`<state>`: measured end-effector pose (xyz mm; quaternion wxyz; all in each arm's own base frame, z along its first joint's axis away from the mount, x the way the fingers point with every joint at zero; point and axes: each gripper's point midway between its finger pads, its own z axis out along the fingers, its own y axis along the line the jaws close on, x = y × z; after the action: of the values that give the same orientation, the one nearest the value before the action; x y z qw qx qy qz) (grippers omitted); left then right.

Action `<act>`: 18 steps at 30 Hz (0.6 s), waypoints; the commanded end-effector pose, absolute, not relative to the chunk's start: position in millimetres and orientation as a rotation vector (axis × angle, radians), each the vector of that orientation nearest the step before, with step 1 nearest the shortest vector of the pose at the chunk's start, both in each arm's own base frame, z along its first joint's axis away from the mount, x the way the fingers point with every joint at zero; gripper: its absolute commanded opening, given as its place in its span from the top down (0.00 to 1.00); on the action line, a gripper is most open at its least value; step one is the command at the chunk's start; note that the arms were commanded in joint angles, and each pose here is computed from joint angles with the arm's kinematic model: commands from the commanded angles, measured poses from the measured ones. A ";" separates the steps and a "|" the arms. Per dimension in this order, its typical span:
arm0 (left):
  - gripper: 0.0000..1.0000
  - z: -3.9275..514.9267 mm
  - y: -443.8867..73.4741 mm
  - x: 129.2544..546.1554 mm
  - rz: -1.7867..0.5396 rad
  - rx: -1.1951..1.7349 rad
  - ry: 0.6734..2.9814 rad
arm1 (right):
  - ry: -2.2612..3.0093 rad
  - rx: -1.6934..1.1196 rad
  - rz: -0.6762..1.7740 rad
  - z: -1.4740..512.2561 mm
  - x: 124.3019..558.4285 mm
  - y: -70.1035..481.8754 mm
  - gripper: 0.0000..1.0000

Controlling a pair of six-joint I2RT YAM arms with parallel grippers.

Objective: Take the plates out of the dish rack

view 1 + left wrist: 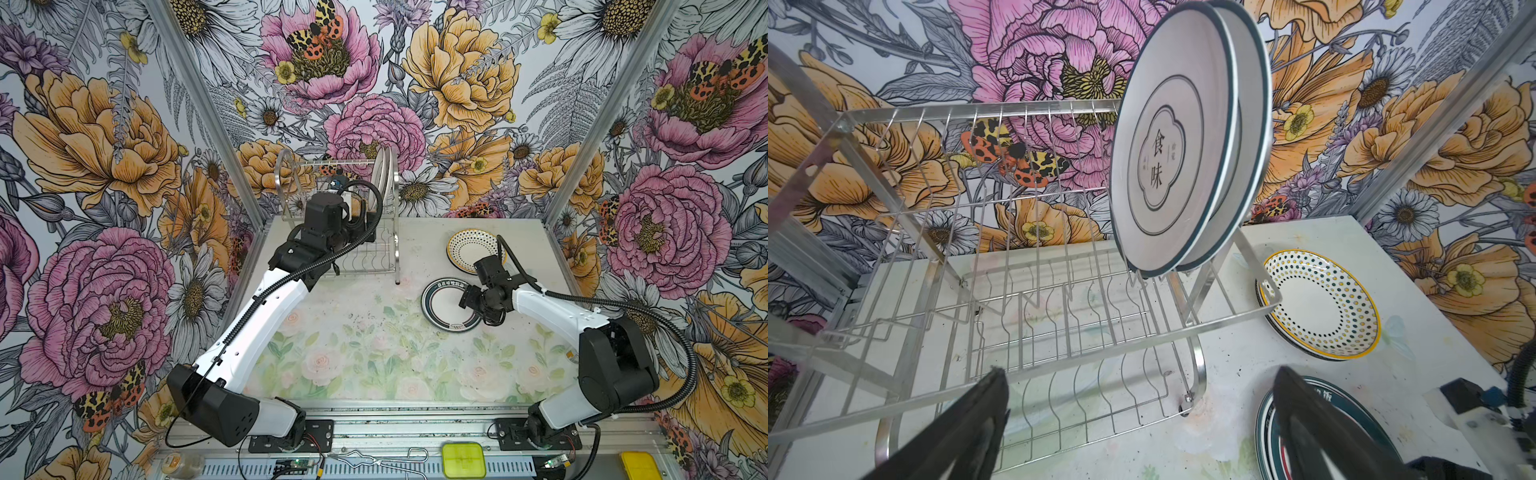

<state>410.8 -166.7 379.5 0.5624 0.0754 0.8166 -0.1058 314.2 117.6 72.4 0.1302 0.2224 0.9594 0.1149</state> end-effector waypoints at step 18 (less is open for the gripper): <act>0.10 386.4 -171.0 448.1 -0.340 0.371 1.863 | 2.768 0.587 0.355 78.8 330.3 126.4 0.23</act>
<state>446.2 -164.2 365.7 0.5498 0.1293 0.8154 -0.1268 320.3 119.6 70.9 0.1292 0.2144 0.9616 0.1126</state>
